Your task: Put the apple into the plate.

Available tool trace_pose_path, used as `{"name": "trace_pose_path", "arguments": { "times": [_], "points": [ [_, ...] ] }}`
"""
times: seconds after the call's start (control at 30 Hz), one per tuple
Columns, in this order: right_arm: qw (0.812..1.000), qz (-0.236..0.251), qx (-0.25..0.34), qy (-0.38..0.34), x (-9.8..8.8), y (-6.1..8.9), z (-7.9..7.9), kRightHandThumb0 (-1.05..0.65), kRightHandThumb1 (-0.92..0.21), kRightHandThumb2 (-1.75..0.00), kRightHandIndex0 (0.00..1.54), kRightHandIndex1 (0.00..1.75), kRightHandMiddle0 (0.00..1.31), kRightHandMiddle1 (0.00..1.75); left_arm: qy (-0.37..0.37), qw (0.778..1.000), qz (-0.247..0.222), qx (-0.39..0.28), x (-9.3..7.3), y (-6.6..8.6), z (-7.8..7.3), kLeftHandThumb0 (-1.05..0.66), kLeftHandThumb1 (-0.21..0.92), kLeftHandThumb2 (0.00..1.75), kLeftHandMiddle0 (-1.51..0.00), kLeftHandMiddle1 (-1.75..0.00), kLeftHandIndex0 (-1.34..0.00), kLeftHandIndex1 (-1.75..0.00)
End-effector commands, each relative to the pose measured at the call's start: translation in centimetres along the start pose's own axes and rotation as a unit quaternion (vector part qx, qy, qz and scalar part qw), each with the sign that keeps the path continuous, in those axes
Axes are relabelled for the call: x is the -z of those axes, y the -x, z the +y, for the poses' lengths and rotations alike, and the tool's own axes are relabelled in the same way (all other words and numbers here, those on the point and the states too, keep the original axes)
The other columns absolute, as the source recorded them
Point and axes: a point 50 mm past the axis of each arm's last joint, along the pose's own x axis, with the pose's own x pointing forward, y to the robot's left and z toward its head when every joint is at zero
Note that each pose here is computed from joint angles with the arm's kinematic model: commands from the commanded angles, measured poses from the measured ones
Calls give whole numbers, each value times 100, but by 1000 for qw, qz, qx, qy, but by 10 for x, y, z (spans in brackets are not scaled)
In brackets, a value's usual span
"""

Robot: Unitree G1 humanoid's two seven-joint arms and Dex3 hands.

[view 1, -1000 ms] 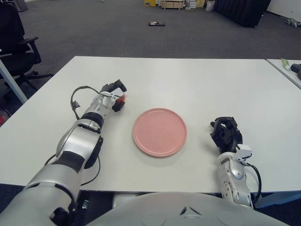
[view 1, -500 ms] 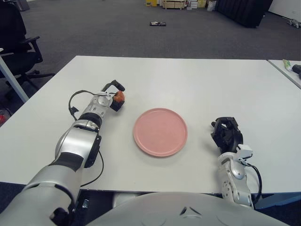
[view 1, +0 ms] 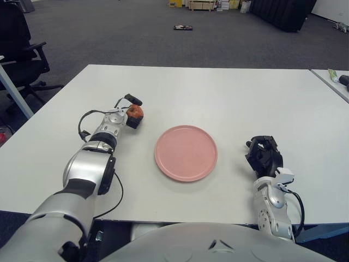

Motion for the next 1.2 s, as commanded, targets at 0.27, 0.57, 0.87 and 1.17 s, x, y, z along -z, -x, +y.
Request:
{"name": "trace_pose_path", "arguments": {
  "times": [0.27,0.57,0.87,1.17],
  "points": [
    [1000,-10,-2,-14,-4,-2,6,-38,-67,-87,53,136,34,175,37,999,-16,11,3,2,2,0,2,163,-85,-165,-62,-175],
    [1000,-10,-5,-17,-4,-2,7,-38,-68,-87,52,136,34,175,58,996,-74,6,-12,3,13,0,1,163,-87,-163,-62,-175],
    [1000,-12,-9,-18,-3,-2,8,-38,-68,-86,53,137,34,175,82,988,-130,-7,-24,6,19,0,1,163,-87,-163,-62,-175],
    [1000,-10,-9,-28,-2,-2,9,-38,-69,-85,51,135,33,175,34,967,-250,-30,-60,24,21,0,2,162,-86,-163,-61,-175]
  ]
}}
